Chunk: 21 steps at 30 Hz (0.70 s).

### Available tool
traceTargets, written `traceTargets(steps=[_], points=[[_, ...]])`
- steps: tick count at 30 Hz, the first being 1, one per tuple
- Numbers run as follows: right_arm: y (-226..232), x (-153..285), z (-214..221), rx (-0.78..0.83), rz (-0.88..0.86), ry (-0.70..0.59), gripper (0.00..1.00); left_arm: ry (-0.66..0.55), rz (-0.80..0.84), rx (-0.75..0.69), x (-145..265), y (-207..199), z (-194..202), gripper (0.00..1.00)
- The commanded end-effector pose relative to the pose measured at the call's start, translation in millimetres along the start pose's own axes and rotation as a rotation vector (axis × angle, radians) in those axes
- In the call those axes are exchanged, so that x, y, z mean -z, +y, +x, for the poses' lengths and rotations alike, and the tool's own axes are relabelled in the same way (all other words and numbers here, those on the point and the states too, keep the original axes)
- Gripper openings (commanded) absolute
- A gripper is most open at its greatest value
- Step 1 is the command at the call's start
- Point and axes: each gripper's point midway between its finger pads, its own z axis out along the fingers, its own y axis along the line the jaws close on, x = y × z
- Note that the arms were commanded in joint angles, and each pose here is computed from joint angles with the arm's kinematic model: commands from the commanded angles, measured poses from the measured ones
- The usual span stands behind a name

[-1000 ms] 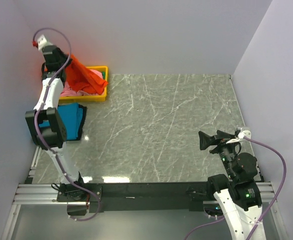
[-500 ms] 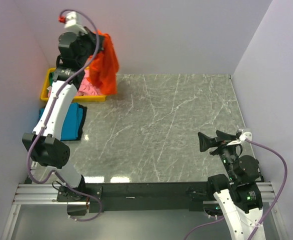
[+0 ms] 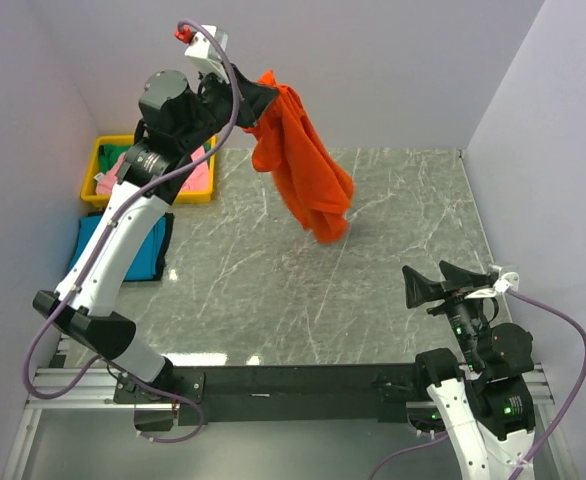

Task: Fold and stack the t-shirts
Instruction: Move the tshirt to the center of the board

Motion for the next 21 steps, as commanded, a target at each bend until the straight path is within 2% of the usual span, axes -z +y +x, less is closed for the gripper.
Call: traceTargets(steps=[1, 5, 9, 11, 14, 17, 20, 21], points=[[7.9, 4.6, -11.6, -0.011, -0.03, -0.032, 0.98, -0.045, 0.144, -0.023, 20.1, -44.9, -21.0, 0.0], [11.9, -0.2, -5.2, -0.03, -0.049, 0.009, 0.98, -0.014, 0.118, -0.019, 26.7, -37.1, -2.0, 0.02], [9.9, -9.8, 10.1, -0.049, -0.037, 0.089, 0.98, 0.054, -0.012, -0.068, 30.7, -1.9, 38.1, 0.04], [9.8, -15.5, 19.8, -0.067, -0.034, 0.142, 0.98, 0.126, -0.075, -0.099, 31.9, 17.5, 65.5, 0.06], [15.4, -20.9, 32.5, -0.082, -0.063, 0.217, 0.98, 0.174, -0.162, -0.128, 36.8, 38.5, 83.8, 0.01], [18.0, -23.4, 39.8, -0.093, -0.076, 0.262, 0.98, 0.131, -0.212, -0.165, 45.7, 44.4, 69.3, 0.0], [17.7, -25.0, 41.5, -0.107, -0.073, 0.263, 0.98, 0.09, -0.173, -0.191, 44.8, 25.9, 48.6, 0.01], [17.8, -25.0, 40.9, -0.11, -0.073, 0.257, 0.98, 0.113, -0.16, -0.199, 38.1, 21.9, 55.3, 0.0]])
